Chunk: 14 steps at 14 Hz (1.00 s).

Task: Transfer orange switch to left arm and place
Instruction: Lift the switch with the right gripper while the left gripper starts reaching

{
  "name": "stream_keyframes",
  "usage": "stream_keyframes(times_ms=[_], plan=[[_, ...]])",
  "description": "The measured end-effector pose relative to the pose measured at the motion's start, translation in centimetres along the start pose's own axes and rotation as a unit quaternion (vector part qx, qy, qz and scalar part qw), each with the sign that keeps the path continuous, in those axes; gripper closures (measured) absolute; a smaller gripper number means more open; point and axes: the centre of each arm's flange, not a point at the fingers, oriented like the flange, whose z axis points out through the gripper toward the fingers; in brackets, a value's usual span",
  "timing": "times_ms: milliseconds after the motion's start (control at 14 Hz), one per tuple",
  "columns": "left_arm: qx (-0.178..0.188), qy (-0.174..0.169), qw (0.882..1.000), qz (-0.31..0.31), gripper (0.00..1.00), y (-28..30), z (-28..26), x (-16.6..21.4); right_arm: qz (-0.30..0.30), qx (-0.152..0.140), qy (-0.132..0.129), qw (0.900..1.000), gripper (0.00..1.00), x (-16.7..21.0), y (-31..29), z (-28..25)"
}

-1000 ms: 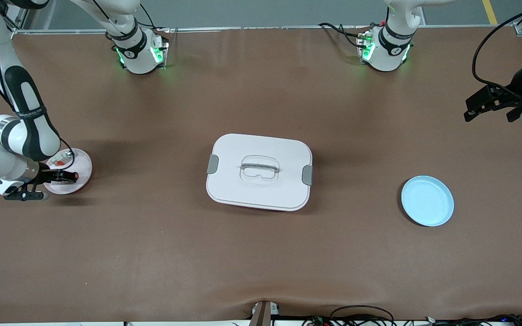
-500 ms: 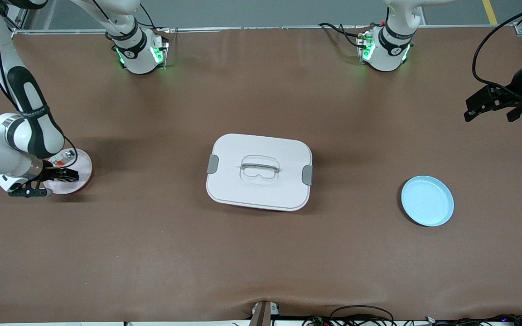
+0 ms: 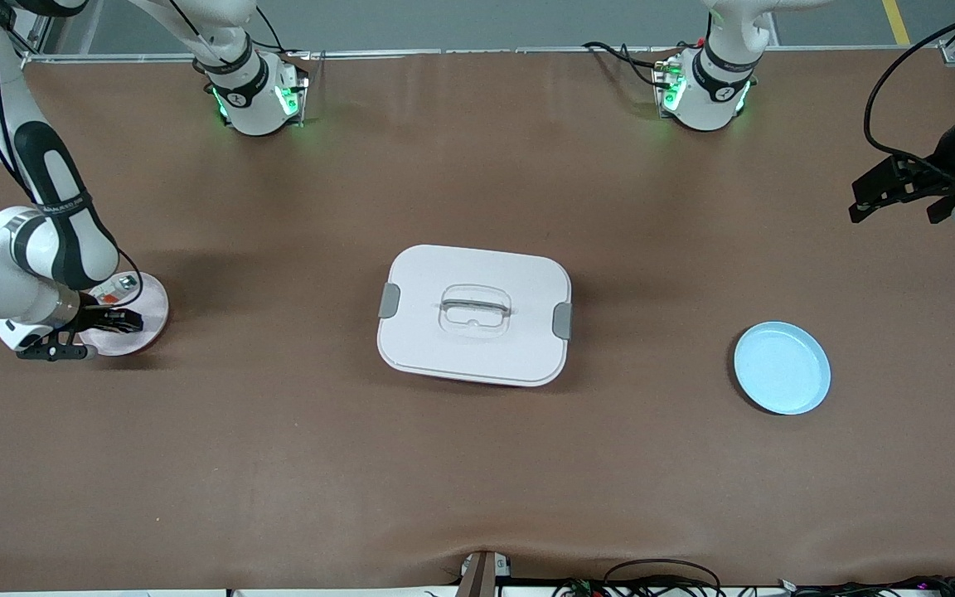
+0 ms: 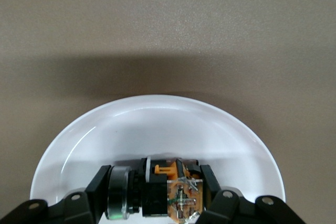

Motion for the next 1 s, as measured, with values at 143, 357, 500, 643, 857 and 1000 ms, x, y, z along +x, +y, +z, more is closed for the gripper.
stream_keyframes(times_ms=[143,357,500,643,857,1000], plan=[[0.000,0.000,1.000,0.000,0.00,0.0,0.0,0.0,0.011,0.011,-0.001,1.000,0.28,0.0,-0.1,0.0],[0.000,0.003,1.000,0.000,0.00,0.0,-0.2,0.0,0.017,0.028,-0.019,0.999,0.28,0.2,-0.5,-0.4],[-0.003,0.011,1.000,0.000,0.00,0.1,-1.0,0.0,0.015,0.037,-0.031,0.999,0.28,0.9,-0.8,-1.6],[-0.027,0.018,0.999,0.003,0.00,0.8,-1.8,0.0,0.017,0.045,-0.044,0.998,0.28,1.8,-1.3,-4.0],[-0.091,0.024,0.995,0.012,0.00,2.8,-3.0,-0.3,0.042,0.051,-0.063,0.996,0.28,2.9,-3.9,-9.4],[-0.130,0.024,0.991,0.013,0.00,3.6,-3.4,-0.3,0.063,0.051,-0.072,0.994,0.28,3.2,-6.1,-12.7]])
